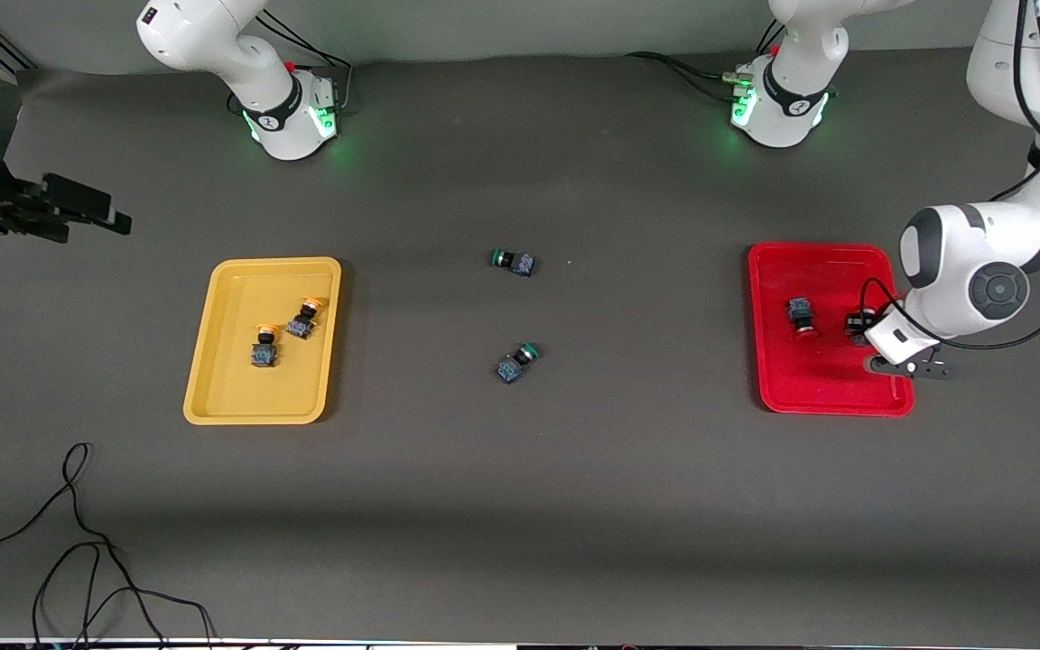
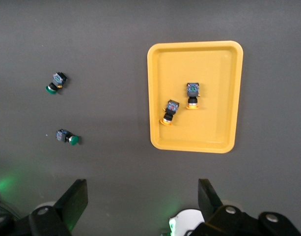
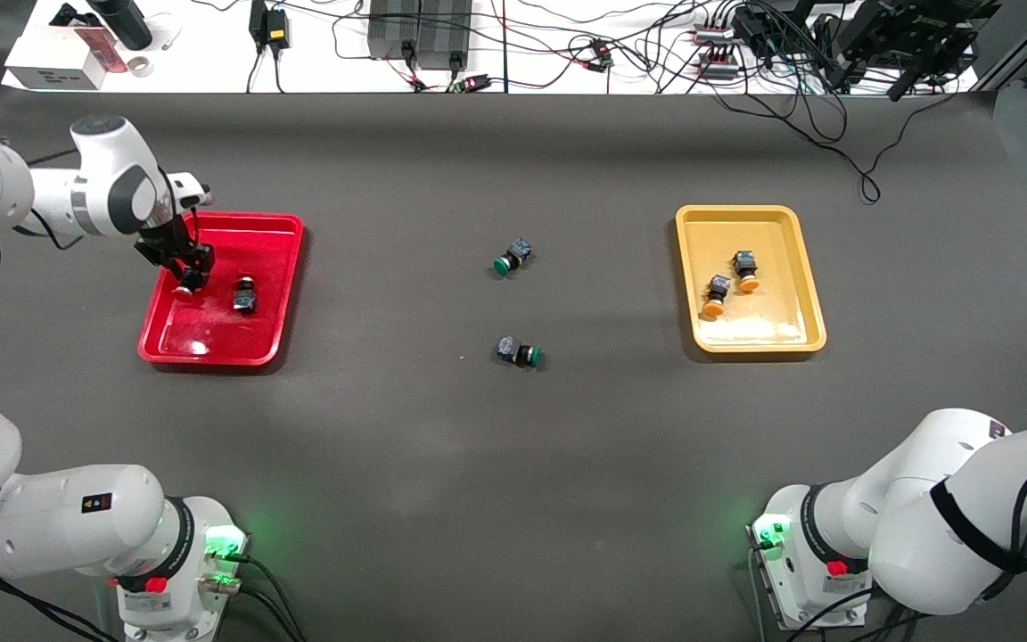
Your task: Place red and yellow buttons in trays
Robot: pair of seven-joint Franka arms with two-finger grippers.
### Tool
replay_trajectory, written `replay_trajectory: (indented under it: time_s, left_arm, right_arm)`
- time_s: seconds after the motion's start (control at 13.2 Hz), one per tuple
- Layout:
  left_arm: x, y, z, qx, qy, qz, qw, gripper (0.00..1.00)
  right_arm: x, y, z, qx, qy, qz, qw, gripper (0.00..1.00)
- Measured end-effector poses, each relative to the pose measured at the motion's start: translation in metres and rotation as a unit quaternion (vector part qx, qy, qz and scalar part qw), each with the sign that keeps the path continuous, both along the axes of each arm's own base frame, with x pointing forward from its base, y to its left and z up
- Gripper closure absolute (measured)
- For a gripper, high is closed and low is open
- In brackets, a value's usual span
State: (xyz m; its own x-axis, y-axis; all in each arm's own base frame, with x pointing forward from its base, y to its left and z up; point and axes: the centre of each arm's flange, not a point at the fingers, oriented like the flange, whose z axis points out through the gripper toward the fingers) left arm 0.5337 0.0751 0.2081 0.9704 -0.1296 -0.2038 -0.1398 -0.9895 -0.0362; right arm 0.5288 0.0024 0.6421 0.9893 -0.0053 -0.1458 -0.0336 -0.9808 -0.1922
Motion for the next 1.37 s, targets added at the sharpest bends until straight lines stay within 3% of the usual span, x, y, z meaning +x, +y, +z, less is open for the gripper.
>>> replay_trajectory:
  time_s: [0.23,0.3,0.53,0.91,1.37]
  left_arm:
    - [0.029,0.009,0.075,0.009,0.033,0.001,0.999,0.02]
    - [0.036,0.011,0.105,0.012,0.037,0.003,0.999,0.00]
    - [0.042,0.007,0.192,0.009,0.029,0.009,1.000,0.00]
    - [0.015,-0.025,0.313,-0.009,-0.015,0.002,1.000,0.00]
    - [0.006,-0.099,0.363,-0.013,-0.033,-0.006,0.999,0.00]
  right_arm:
    - [-0.008,0.008,-0.007,-0.018,0.007,0.015,1.000,0.00]
    - [-0.011,0.009,-0.012,-0.018,0.010,0.016,1.000,0.00]
    - [-0.024,-0.002,-0.022,-0.022,0.003,0.009,1.000,0.00]
    - [-0.045,-0.005,-0.014,-0.061,-0.042,0.010,0.997,0.00]
    - [-0.043,-0.003,-0.032,-0.075,-0.058,0.014,0.995,0.00]
